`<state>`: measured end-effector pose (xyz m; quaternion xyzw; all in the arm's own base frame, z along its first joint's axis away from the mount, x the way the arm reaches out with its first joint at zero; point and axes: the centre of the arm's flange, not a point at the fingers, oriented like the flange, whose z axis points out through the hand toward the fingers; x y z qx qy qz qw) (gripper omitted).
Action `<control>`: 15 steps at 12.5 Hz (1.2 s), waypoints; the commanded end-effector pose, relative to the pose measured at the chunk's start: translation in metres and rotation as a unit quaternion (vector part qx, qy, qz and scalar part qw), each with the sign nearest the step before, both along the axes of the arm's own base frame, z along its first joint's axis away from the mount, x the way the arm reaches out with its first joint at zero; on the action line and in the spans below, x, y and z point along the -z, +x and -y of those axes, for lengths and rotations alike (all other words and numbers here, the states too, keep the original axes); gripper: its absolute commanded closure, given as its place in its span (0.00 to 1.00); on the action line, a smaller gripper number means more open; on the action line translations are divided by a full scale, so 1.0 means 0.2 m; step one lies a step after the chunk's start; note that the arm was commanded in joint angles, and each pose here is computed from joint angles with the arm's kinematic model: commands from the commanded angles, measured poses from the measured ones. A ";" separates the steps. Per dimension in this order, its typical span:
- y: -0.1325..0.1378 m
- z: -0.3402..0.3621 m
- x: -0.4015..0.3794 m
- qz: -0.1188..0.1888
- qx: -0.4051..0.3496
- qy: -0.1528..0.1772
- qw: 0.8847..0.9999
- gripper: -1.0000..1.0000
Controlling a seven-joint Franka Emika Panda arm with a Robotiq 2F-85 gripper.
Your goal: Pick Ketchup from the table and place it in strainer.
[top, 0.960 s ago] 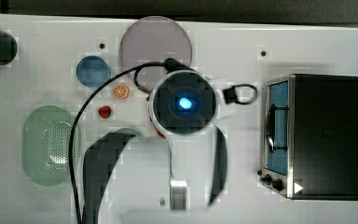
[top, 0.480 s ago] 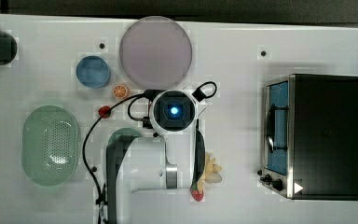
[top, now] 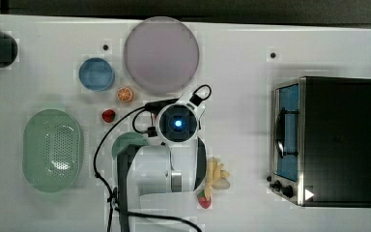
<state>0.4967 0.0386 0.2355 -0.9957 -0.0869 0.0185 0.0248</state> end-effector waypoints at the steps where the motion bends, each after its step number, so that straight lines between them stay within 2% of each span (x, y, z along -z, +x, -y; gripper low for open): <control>1: 0.00 0.00 0.15 0.001 -0.031 0.008 0.999 0.00; 5: -0.02 0.00 0.29 -0.009 -0.028 0.012 0.999 0.00; 6: -0.02 0.00 0.31 -0.008 -0.027 0.013 1.000 0.04; 9: -0.02 0.02 0.33 0.010 -0.022 0.013 1.000 0.40; 10: -0.02 0.01 0.32 0.012 -0.024 0.013 1.000 0.46; 15: 0.06 0.04 -0.03 0.058 -0.022 0.001 0.998 0.46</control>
